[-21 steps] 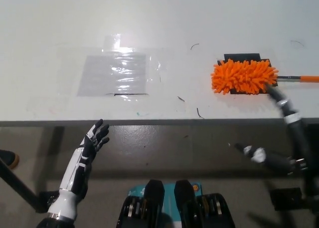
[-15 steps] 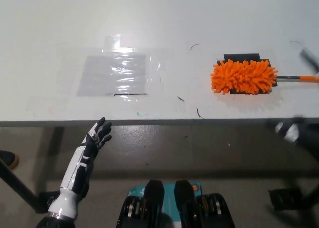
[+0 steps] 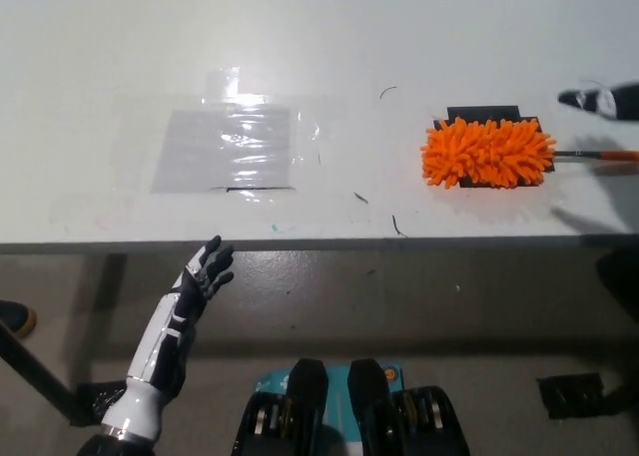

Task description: The robot uses it right hand to pick up an extended orange duster kept in the middle of the desk and presses its handle against the desk to collapse it

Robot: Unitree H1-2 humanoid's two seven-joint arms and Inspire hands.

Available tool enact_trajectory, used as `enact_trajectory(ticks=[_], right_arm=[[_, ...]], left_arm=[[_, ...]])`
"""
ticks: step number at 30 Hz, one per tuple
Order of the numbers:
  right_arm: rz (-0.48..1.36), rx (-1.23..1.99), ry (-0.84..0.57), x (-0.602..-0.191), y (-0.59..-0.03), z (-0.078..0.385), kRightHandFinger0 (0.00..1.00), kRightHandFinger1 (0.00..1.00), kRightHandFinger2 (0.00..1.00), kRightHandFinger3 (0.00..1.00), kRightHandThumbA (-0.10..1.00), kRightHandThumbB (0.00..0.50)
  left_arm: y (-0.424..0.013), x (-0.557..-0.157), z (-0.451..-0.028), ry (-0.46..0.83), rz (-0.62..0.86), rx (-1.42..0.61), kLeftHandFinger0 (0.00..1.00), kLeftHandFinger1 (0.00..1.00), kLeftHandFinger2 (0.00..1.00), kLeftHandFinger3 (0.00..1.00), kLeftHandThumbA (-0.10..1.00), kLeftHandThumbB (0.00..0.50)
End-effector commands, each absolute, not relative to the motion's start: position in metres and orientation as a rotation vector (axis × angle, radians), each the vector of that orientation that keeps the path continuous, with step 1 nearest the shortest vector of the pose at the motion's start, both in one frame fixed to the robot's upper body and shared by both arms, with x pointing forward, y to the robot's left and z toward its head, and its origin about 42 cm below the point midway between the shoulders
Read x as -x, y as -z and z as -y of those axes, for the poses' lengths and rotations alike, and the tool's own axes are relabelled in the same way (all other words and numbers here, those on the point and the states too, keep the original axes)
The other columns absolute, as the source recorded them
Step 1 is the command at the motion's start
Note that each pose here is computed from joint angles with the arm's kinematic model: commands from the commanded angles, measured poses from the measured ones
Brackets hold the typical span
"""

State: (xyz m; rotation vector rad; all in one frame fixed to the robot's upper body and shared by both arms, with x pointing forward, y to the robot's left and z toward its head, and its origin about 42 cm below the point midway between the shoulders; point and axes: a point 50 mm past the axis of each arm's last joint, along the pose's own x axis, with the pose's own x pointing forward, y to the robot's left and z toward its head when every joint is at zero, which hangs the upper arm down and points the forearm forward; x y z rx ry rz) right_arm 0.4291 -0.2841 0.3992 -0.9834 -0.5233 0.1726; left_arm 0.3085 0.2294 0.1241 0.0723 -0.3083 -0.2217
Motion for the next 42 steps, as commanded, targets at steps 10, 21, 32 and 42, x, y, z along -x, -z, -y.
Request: enact_trajectory(ticks=[10,21,32,42], right_arm=[[0.009,1.312,-0.336,-0.569,-0.424,0.224,1.0,1.0,1.0,1.0,1.0,0.358],[-0.109,1.33,-0.386,-0.597,-0.381,0.206,1.0,1.0,1.0,1.0,1.0,0.435],[-0.139,1.293,-0.429,-0.599,-0.365,0.2,1.0,1.0,1.0,1.0,1.0,0.439],[-0.209,1.182,-0.442,-0.598,-0.348,0.211,1.0,1.0,1.0,1.0,1.0,0.422]], left_arm=[[-0.128,-0.304,-0.234,0.265,0.344,-0.085,1.0,1.0,1.0,1.0,1.0,0.161],[-0.128,-0.301,-0.238,0.265,0.332,-0.097,1.0,1.0,1.0,1.0,1.0,0.138],[-0.13,-0.304,-0.241,0.268,0.332,-0.098,1.0,1.0,1.0,1.0,1.0,0.138],[-0.128,-0.303,-0.243,0.269,0.327,-0.098,1.0,1.0,1.0,1.0,1.0,0.126]])
